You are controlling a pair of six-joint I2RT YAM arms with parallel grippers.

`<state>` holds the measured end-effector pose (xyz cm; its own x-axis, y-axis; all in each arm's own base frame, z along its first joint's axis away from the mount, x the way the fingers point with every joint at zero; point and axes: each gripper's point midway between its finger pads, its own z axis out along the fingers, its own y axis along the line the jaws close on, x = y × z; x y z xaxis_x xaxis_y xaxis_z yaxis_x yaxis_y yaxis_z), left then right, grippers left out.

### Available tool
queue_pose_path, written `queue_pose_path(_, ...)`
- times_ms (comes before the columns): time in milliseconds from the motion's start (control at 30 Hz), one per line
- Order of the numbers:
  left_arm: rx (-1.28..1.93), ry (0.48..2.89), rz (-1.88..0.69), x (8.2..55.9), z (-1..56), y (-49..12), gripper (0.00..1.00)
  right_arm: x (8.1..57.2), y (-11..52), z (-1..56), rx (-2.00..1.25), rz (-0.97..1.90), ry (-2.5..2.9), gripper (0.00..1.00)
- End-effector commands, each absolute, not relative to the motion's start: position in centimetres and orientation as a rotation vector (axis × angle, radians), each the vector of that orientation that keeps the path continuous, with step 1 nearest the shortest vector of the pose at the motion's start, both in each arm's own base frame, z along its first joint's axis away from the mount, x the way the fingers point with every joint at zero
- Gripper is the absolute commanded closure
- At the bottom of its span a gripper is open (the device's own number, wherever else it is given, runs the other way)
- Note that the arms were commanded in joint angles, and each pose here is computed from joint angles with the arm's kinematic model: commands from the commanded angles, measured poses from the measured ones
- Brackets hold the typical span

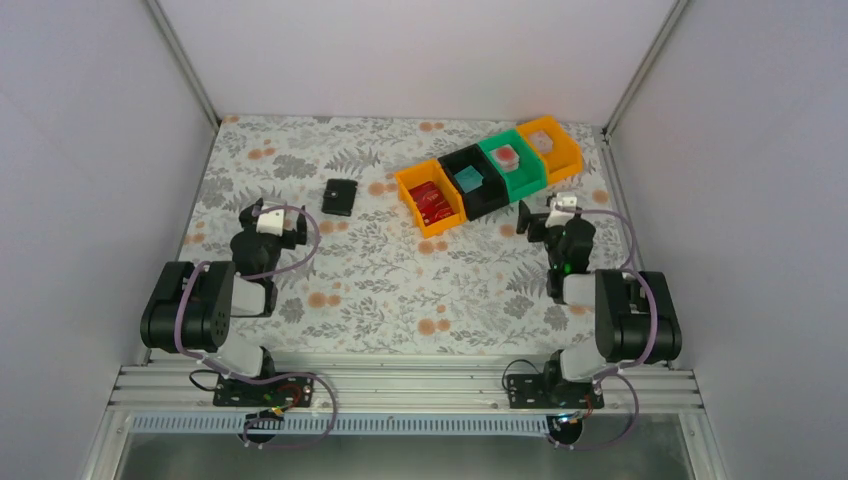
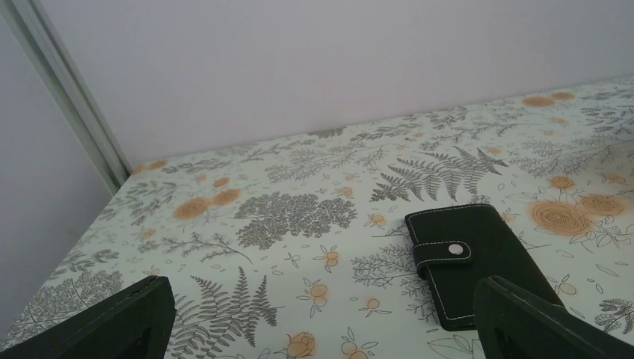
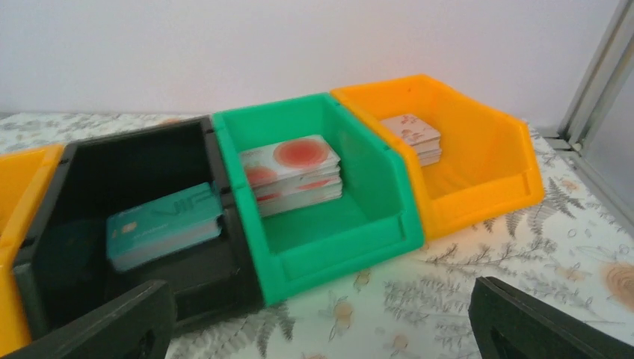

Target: Take the credit cards out of the card holder

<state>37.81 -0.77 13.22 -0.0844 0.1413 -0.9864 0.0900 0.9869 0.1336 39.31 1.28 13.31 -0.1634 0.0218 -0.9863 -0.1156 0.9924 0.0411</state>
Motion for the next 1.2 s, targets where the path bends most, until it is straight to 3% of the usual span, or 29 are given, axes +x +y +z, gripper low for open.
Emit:
queue_pose_path(0, 0.16, 1.629, 0.039, 38.1, 14.0, -0.6, 0.0, 42.0, -1.1, 16.7, 0.039, 0.091, 1.759, 0.01)
queue_pose_path(167, 0.161, 1.628, 0.04, 38.1, 14.0, -0.6, 0.0, 40.6, -1.7, 26.1, 0.085, 0.179, 1.541, 0.01)
queue_pose_path(333, 0.166, 1.625, 0.04, 38.7, 14.9, -0.6, 0.0, 40.3, -1.2, 31.3, 0.089, 0.229, 1.561, 0.01)
queue_pose_path(400, 0.191, 1.757, 0.002, 40.6, 14.7, -1.0, 0.0, 39.4, -0.4, 33.3, 0.06, 0.269, 1.537, 0.01)
queue_pose_path(533, 0.275, 1.785, -0.083, 43.2, 20.5, -2.1, 0.0, 36.8, 0.5, 36.1, 0.081, 0.356, 1.484, 0.01)
queue_pose_path(667, 0.319, 1.962, -0.207, 44.6, 23.9, -3.4, 0.0, 35.2, 2.7, 37.7, 0.01, 0.485, 1.489, 0.01)
queue_pose_path(867, 0.341, 2.331, -0.315, 45.2, 17.6, -4.8, 0.0, 34.9, 4.8, 38.2, -0.052, 0.6, 1.525, 0.01)
queue_pose_path(1167, 0.413, 2.503, -0.132, 49.3, 9.9, -8.8, 0.0, 35.8, 8.4, 36.1, -0.168, 0.606, 1.629, 0.01)
